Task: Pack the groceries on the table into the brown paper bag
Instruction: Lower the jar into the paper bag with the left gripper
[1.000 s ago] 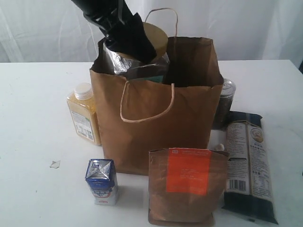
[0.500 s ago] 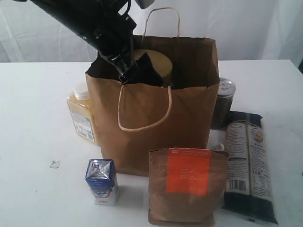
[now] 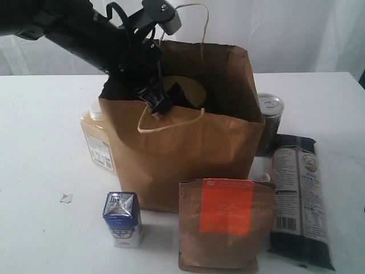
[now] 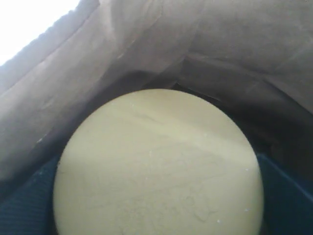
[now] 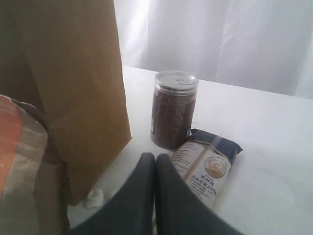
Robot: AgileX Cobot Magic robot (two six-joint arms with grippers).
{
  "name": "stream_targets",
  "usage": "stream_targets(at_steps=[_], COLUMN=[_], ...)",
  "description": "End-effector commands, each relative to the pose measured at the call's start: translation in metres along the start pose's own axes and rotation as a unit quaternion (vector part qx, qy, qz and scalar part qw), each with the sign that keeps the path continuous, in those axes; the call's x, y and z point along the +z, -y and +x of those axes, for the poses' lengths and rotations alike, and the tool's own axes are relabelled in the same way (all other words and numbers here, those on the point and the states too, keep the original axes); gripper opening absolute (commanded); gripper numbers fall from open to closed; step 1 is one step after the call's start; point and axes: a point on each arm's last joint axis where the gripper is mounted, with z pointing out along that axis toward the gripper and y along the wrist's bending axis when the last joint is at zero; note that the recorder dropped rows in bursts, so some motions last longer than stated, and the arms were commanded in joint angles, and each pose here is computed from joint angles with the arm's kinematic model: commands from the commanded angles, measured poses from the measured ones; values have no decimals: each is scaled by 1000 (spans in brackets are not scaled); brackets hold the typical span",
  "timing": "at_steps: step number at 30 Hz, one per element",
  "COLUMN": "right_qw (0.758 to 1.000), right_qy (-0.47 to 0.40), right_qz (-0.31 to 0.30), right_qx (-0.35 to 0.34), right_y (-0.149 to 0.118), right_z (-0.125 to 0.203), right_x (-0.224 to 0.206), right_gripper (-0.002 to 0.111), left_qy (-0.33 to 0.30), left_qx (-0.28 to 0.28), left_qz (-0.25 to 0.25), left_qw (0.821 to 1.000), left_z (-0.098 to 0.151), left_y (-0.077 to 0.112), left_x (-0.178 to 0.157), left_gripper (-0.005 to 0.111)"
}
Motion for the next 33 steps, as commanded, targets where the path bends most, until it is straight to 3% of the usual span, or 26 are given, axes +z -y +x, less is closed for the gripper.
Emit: stream_targets(at_steps=[1, 6, 13, 16, 26, 33], right_qw=[1000, 1000, 1000, 1000, 1000, 1000], right_qy=[5, 5, 5, 5, 5, 5], right_qz=[2, 2, 2, 2, 2, 2], right_qx=[-1, -1, -1, -1, -1, -1], right_y=[0, 0, 0, 0, 0, 0], right_z=[0, 0, 0, 0, 0, 0], right_x=[0, 0, 0, 0, 0, 0], right_gripper=[0, 0, 0, 0, 0, 0], left_qy=[14, 11, 7, 5, 14, 10], left_qx=[0, -2, -9, -17, -3, -14], left_qz=[-2, 2, 7, 10, -3, 1], left_qw=[1000, 1000, 1000, 1000, 1000, 1000], left_z=[-4, -3, -2, -2, -7, -7], left_y=[2, 1, 2, 3, 7, 8], left_x=[-13, -19, -21, -21, -37, -37], left_gripper=[0, 5, 55, 69, 74, 93])
